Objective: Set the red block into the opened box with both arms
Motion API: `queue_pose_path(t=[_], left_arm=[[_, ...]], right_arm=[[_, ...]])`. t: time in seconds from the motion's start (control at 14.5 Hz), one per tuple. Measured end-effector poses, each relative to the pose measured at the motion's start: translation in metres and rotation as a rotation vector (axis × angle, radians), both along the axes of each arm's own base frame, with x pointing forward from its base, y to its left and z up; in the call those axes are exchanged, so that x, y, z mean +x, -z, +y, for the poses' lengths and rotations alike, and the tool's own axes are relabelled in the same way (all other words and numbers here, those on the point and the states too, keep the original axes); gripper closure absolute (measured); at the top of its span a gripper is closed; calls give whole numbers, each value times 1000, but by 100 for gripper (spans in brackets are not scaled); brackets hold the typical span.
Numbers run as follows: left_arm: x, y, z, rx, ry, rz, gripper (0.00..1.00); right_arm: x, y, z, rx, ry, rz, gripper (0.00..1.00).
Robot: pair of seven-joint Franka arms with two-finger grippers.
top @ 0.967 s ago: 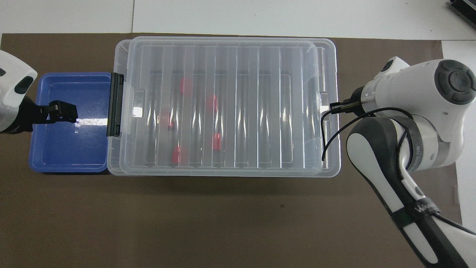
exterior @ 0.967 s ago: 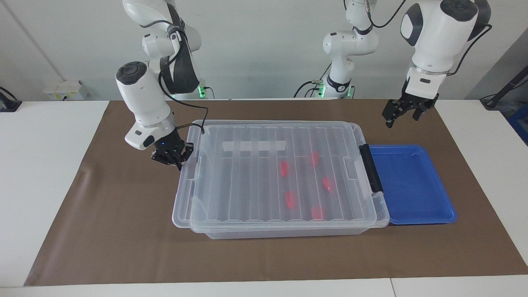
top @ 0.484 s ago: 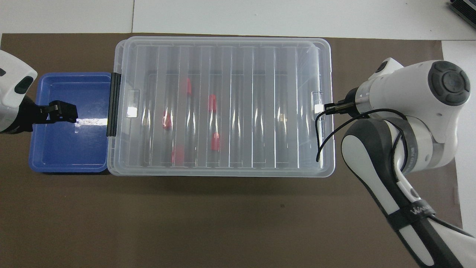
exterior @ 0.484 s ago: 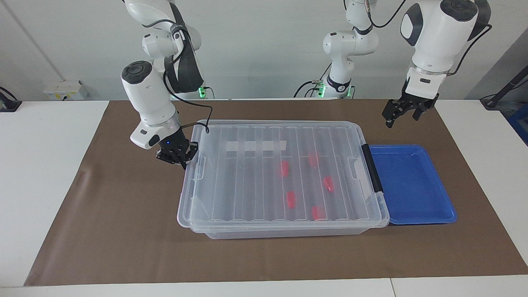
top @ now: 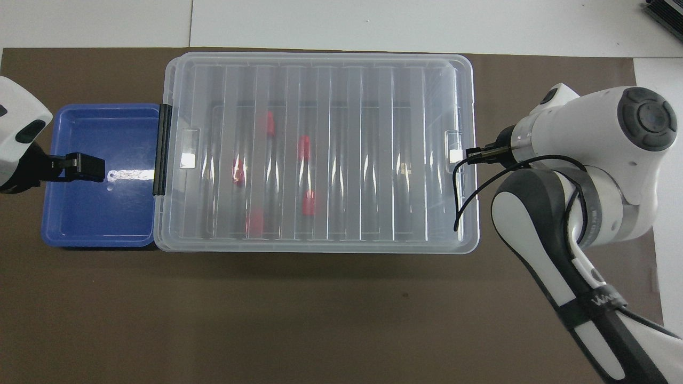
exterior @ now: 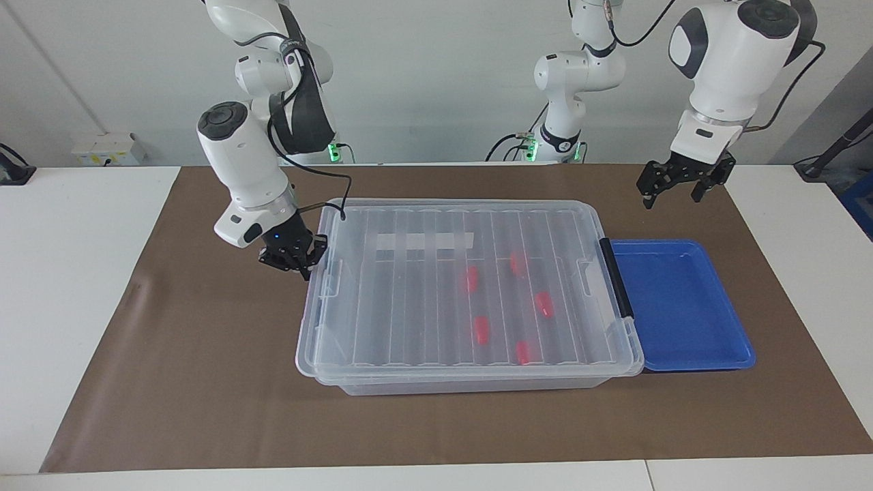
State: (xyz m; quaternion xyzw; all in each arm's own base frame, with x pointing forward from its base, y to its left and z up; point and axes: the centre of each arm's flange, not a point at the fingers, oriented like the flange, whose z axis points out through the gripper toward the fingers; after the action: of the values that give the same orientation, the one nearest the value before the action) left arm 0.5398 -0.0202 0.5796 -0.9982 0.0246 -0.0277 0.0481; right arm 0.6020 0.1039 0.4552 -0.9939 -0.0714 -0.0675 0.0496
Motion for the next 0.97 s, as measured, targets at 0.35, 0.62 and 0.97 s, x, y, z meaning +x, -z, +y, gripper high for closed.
queue_pose_path(t=[0.35,0.62,0.97], left_arm=[[-4,1,6,-4,35,4,0],[-4,2,2,-37,33,6,0],[-4,2,-2,-76,27,8,0]], right_arm=[[-5,-43,-45,-116,9,22,99],[-23,-89,-84,-120,66,31,62],[-50,-151,-132,-112,208,112,8]])
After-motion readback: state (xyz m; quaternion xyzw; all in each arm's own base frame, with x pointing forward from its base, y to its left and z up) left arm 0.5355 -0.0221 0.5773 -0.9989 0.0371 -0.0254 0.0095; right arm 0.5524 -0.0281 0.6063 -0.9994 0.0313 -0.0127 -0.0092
